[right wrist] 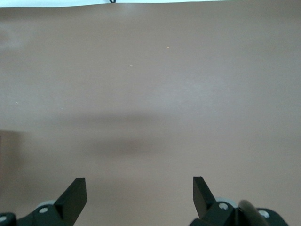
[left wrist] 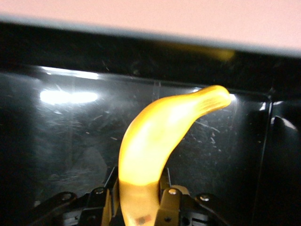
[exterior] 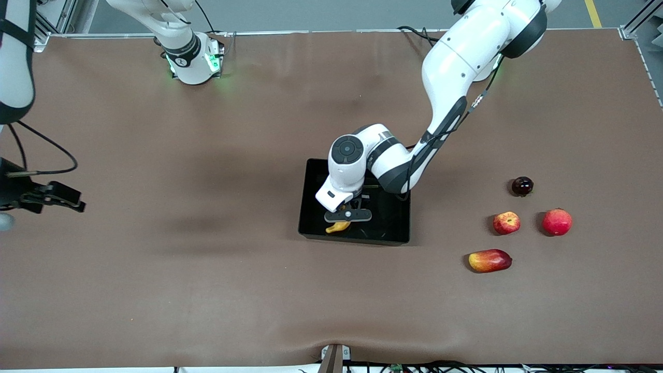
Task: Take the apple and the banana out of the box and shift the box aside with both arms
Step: 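Grasp the banana with the left gripper while the right gripper approaches the tray, then place the banana by the mango while the right gripper grips the tray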
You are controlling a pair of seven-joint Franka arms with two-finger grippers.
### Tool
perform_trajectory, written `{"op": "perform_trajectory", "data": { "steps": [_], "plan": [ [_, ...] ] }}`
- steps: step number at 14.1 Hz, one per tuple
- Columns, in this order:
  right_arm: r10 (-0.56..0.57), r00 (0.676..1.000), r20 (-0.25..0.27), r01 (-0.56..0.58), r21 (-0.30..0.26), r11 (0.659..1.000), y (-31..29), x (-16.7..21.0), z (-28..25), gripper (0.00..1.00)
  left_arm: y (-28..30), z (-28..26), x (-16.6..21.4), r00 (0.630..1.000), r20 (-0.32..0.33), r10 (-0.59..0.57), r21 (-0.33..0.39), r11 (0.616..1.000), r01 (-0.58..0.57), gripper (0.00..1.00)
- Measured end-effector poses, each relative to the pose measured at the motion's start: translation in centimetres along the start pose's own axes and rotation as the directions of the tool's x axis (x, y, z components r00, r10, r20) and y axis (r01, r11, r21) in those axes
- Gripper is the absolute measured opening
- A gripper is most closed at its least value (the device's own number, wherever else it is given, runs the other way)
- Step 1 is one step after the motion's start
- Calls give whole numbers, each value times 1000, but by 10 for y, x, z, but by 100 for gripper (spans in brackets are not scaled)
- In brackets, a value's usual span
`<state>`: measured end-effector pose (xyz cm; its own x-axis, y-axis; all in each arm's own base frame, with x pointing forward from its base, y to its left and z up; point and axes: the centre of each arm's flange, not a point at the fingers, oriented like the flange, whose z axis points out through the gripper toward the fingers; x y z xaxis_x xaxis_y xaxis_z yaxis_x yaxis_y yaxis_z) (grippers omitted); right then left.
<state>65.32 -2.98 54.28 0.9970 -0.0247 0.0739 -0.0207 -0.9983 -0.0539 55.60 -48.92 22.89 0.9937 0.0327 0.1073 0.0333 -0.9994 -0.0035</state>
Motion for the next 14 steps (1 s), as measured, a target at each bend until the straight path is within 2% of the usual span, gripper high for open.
{"op": "perform_trajectory", "data": {
  "steps": [4, 7, 10, 12, 14],
  "plan": [
    [54, 998, 40, -56, 57, 997, -62, 5, 31, 100, -14, -76, 19, 999, -45, -15, 38, 999, 17, 36],
    [66, 996, 58, -71, 90, 993, -90, 6, 44, 100, -63, -139, 54, 997, -70, 19, 76, 997, -13, 36],
    [68, 993, 95, -76, 90, 993, -124, 2, 79, 100, -144, -164, 99, 990, -37, 136, 134, 982, -130, 36],
    [111, 989, 97, -119, 81, 990, -164, -4, 119, 100, -205, -161, 129, 975, -4, 222, 152, 964, -219, 36],
    [132, 983, 125, -141, 63, 988, -202, -15, 157, 100, -265, -154, 153, 952, 36, 304, 161, 938, -306, 36]
  ]
}}
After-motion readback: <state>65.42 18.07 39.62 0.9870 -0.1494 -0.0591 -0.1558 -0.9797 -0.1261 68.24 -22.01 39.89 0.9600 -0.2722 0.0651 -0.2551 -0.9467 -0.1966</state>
